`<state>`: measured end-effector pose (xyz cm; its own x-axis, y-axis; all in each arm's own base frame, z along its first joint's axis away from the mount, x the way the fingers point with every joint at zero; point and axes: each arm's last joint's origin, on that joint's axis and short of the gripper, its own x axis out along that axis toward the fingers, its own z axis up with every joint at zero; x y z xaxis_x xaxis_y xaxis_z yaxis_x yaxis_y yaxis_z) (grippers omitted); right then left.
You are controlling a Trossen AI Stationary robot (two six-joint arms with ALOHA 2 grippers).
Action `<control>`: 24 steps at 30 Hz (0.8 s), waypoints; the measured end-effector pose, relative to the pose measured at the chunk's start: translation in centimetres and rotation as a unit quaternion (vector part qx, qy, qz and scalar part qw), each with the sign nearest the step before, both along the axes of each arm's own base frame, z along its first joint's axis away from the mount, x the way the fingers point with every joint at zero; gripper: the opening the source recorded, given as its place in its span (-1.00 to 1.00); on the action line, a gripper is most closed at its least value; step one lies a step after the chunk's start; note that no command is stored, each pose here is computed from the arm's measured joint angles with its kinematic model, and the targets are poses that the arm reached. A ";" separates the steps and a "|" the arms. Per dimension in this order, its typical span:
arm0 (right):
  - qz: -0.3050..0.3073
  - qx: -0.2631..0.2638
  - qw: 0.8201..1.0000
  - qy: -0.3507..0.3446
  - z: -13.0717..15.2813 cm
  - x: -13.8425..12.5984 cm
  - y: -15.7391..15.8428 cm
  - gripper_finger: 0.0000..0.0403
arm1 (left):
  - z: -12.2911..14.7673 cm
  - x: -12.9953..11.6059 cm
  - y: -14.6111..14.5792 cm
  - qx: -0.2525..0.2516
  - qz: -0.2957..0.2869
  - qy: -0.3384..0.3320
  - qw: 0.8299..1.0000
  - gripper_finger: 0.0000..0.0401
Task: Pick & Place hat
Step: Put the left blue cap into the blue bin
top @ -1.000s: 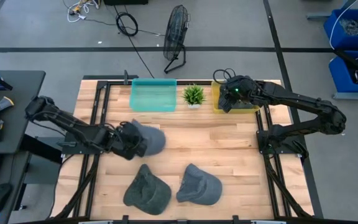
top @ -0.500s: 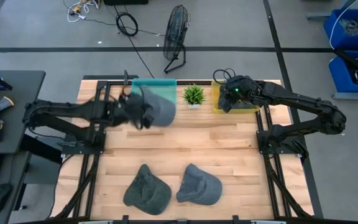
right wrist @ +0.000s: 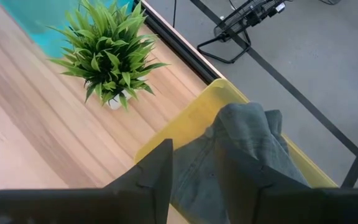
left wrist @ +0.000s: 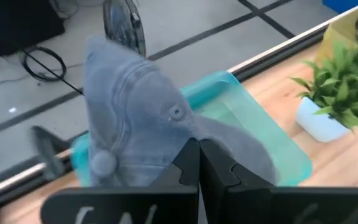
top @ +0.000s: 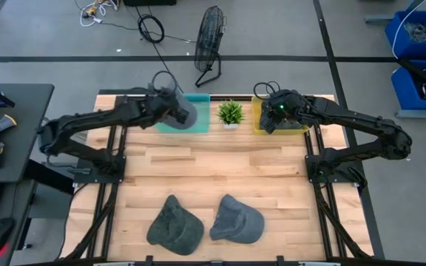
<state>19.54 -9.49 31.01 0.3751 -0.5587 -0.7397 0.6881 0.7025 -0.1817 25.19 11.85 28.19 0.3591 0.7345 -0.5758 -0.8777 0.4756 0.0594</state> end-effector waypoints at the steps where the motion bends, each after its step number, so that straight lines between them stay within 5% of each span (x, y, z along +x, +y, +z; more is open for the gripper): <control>1: 0.000 0.000 1.000 0.000 0.0 0.0 0.0 -0.39 | -0.6 0.6 0.5 0.000 0.001 0.000 1.000 -1.00; 8: 0.000 0.000 1.000 0.000 0.0 0.0 0.0 -0.39 | -3.1 3.0 3.3 0.030 0.013 -0.004 0.999 -0.99; 24: 0.000 0.000 1.000 0.000 0.0 0.0 0.0 -0.39 | -3.6 2.4 4.4 0.014 0.062 -0.021 0.998 -0.99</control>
<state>19.54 -9.49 31.00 0.3746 -0.5585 -0.7401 0.6880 0.7026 -0.1819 27.58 16.26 24.64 0.2871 0.7904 -0.5412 -0.9320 0.3610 0.0329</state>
